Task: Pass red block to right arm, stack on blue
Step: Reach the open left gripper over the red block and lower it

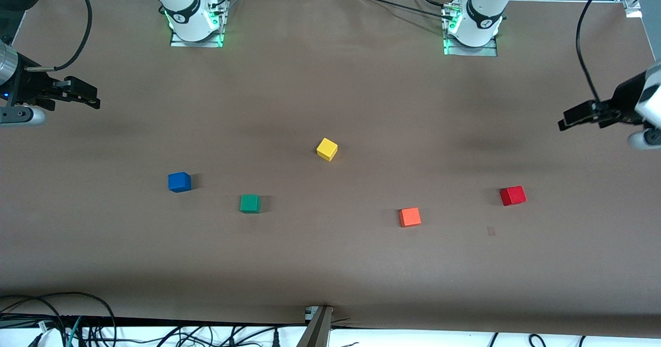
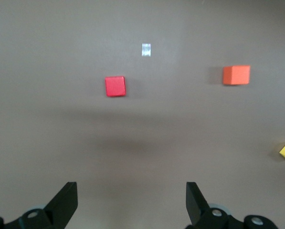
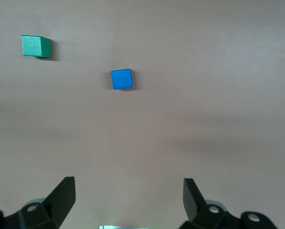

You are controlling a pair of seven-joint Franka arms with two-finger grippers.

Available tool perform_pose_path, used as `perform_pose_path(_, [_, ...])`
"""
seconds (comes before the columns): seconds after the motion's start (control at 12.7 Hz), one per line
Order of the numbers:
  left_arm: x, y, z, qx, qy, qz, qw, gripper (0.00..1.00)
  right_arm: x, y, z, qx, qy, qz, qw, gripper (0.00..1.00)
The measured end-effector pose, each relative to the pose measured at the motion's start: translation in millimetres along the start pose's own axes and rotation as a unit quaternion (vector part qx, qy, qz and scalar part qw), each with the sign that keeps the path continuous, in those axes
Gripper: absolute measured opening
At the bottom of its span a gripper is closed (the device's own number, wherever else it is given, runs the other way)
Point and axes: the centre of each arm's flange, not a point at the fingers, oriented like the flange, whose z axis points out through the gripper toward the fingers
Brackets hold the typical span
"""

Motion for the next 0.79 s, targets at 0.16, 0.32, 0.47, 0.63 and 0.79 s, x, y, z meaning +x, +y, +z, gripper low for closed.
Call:
perform_pose_path(0.16, [21,-11,41,-0.004,-0.035,-0.005,0.999,1.00,0,0,0,0.000,0.000,0.000,1.000,1.00])
perform_pose_path(0.32, [31,-24,63,0.014,-0.052,-0.002,0.999,1.00,0,0,0,0.000,0.000,0.000,1.000,1.00])
perform_pose_path(0.47, [41,-30,82,0.022,-0.058,-0.015,0.998,1.00,0,0,0,0.000,0.000,0.000,1.000,1.00])
perform_pose_path(0.63, [62,-34,116,0.017,-0.045,-0.035,0.998,1.00,0,0,-1,0.000,0.001,0.000,1.000,1.00])
perform_pose_path(0.79, [88,-40,173,0.006,-0.032,-0.061,0.998,1.00,0,0,-1,0.000,0.001,0.000,1.000,1.00])
